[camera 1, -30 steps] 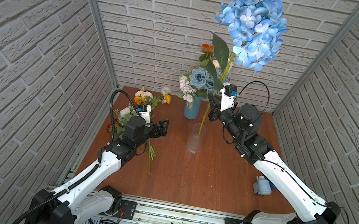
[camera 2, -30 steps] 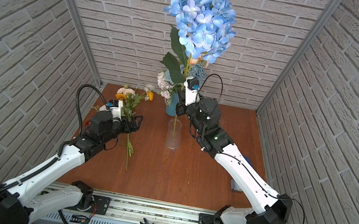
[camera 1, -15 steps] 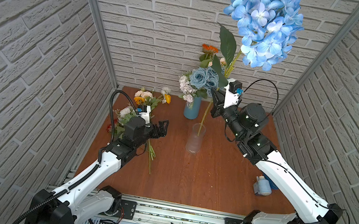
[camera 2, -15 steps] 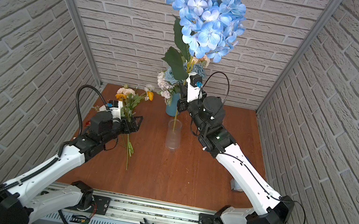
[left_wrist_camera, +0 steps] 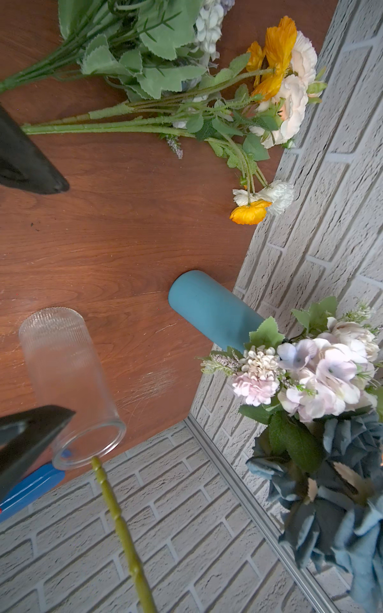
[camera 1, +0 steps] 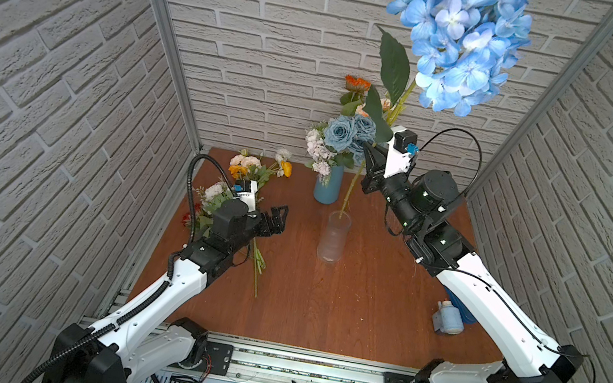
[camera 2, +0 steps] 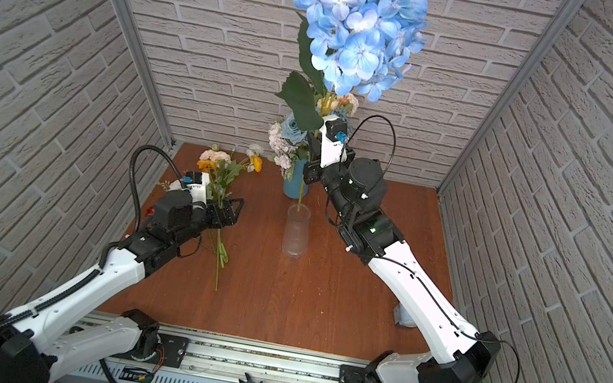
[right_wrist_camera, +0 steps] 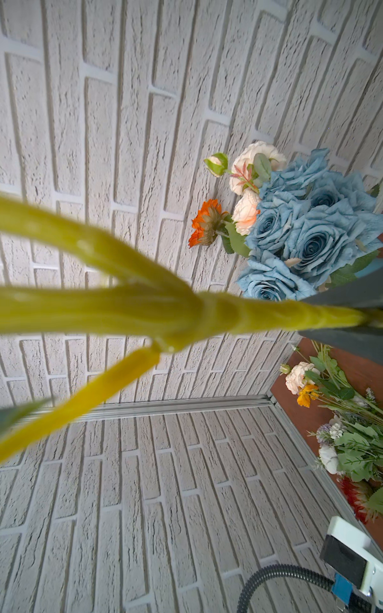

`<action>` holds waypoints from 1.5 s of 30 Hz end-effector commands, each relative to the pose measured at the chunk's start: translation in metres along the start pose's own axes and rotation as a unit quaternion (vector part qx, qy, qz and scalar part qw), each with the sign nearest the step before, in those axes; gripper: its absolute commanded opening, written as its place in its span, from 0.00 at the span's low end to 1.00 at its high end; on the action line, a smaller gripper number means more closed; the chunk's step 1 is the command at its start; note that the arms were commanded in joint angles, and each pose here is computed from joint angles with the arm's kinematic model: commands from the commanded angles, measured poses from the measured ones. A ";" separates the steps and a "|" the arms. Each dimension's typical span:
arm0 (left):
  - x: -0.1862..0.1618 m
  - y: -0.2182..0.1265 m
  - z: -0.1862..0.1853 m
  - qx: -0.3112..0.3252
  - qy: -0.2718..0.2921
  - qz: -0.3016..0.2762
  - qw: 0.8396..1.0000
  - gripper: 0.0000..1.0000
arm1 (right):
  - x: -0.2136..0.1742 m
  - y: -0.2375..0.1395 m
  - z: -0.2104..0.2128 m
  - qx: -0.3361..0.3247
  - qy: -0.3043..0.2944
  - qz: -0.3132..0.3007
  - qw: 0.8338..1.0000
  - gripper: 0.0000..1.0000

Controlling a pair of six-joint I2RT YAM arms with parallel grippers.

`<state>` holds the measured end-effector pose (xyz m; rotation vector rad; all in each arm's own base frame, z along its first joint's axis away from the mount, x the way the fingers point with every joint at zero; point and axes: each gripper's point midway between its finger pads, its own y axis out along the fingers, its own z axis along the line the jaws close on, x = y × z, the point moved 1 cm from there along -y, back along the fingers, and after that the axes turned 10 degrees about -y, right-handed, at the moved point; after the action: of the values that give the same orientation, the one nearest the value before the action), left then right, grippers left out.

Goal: Arrange the flowers into the vase
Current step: 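Raise the hydrangea over the glass vase with the right gripper while the left withdraws, then lower the hydrangea stem into the glass vase and open the right gripper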

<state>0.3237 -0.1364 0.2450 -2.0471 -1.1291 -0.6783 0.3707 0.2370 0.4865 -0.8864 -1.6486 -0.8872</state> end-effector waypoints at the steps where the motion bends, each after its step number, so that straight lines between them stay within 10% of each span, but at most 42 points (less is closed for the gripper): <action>1: 0.006 -0.005 0.000 -0.003 0.001 -0.017 1.000 0.98 | -0.010 0.002 -0.002 -0.007 0.012 0.001 1.000 0.06; 25: 0.008 -0.009 0.015 0.048 0.002 -0.019 0.999 0.98 | -0.202 -0.016 0.014 -0.067 0.094 0.180 0.977 0.07; 45: 0.013 -0.032 0.087 0.180 -0.033 -0.051 0.982 0.98 | -0.212 -0.036 0.014 -0.066 0.099 0.234 0.965 0.66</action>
<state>0.3165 -0.0644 0.2170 -1.7648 -1.2647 -0.4615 0.3830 0.2130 0.2477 -1.2066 -1.1523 -0.6763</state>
